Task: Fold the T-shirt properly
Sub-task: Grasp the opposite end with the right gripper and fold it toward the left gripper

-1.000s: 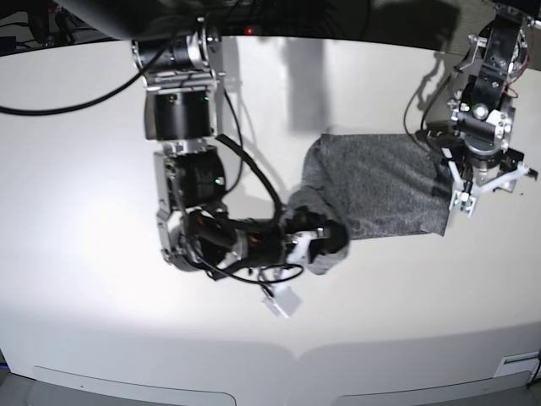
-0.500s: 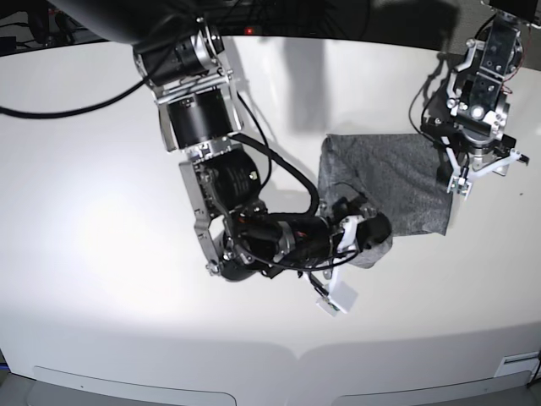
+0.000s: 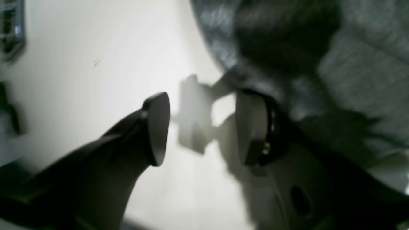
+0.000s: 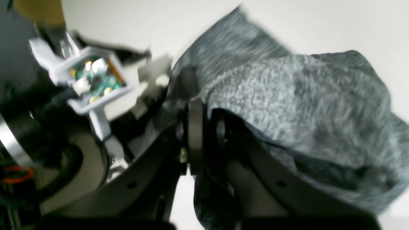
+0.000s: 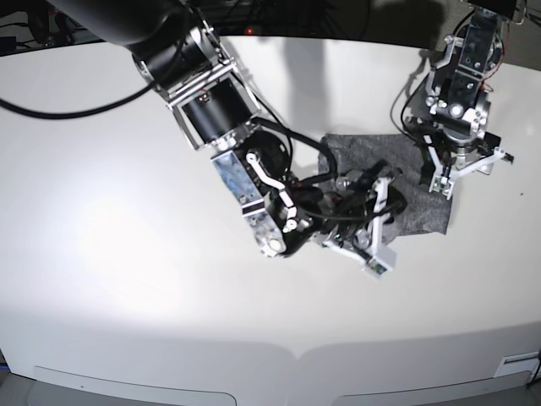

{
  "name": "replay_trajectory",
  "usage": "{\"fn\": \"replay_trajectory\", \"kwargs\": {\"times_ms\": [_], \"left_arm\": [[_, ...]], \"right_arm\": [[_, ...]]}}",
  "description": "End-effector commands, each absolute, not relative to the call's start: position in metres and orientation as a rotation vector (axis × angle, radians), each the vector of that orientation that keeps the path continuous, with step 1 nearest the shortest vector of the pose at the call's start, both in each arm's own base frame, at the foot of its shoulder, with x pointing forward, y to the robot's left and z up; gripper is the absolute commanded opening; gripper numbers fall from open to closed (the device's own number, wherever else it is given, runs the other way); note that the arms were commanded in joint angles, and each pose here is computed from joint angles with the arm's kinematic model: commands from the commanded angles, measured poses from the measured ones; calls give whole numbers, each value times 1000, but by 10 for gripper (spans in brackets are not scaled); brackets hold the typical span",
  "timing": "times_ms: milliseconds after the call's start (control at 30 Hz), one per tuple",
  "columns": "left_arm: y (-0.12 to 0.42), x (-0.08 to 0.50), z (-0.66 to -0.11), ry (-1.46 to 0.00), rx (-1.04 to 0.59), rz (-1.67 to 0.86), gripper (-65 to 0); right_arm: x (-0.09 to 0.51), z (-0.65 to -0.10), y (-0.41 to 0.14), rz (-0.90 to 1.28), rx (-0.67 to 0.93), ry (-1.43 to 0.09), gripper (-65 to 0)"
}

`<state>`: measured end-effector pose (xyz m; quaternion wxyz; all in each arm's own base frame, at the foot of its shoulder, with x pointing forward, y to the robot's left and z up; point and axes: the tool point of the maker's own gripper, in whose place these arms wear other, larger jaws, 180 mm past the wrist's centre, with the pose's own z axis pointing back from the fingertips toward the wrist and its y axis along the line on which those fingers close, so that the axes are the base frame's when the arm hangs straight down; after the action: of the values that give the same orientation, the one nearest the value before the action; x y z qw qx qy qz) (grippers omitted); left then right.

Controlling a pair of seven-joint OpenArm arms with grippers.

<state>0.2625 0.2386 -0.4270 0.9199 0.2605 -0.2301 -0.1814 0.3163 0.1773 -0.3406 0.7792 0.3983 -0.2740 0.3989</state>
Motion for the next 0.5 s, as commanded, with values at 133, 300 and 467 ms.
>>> {"fn": "replay_trajectory", "kwargs": {"times_ms": [133,300,467], "left_arm": [[287,265,-400,-446,735,-385,-324],[313,258,-392,-386,805,-380,-324],[333,252,-384,-338,854,-375,-324]], "right_arm": [[322,-317,198,875,933,-687,-650],[332,-298,205,824,998,-799,-650],[335,-289,207,798,1028,-838,-401]]}}
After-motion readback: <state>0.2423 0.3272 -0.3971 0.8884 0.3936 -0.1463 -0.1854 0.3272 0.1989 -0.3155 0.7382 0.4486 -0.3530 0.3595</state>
